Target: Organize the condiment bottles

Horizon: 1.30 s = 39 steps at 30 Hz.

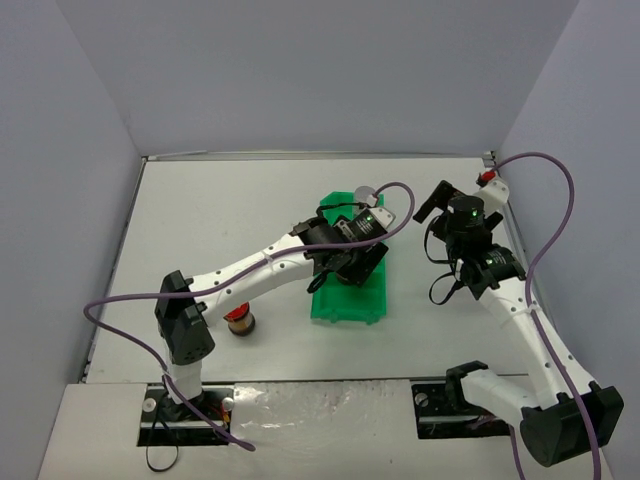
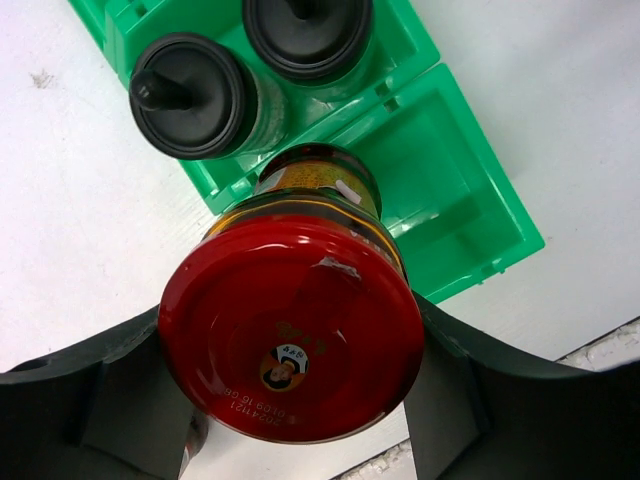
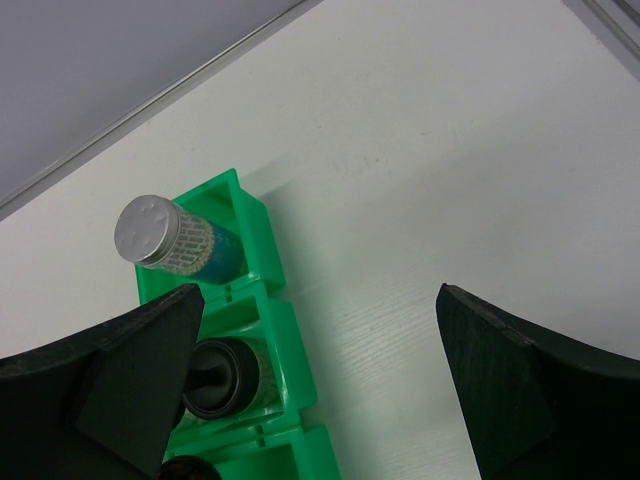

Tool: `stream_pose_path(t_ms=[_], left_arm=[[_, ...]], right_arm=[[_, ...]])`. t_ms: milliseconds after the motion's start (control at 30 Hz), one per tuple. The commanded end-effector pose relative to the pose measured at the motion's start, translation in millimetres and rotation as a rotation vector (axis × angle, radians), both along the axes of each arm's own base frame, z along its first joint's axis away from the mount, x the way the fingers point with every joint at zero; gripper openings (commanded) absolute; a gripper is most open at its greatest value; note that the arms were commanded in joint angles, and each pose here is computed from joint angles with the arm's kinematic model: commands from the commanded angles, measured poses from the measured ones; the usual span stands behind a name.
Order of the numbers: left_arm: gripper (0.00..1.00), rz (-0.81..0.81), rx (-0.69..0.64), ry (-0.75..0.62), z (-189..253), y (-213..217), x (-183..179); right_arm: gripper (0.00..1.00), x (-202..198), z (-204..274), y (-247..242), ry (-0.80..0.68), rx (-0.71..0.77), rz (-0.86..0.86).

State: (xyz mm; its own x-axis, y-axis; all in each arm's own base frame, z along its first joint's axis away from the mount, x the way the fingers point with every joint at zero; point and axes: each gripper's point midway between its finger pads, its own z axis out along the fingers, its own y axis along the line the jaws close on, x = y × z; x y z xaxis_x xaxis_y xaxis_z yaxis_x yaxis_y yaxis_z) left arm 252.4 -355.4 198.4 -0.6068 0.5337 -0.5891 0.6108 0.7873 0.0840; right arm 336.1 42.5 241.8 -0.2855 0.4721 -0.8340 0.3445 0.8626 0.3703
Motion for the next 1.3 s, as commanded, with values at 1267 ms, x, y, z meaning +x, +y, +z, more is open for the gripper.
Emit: stream_pose_path(t_ms=[1267], left_arm=[[0.00, -0.121, -0.131, 0.058, -27.1, -73.1, -19.1]], right_arm=[[1.00, -12.3, 21.0, -37.6, -0.063, -0.017, -0.155]])
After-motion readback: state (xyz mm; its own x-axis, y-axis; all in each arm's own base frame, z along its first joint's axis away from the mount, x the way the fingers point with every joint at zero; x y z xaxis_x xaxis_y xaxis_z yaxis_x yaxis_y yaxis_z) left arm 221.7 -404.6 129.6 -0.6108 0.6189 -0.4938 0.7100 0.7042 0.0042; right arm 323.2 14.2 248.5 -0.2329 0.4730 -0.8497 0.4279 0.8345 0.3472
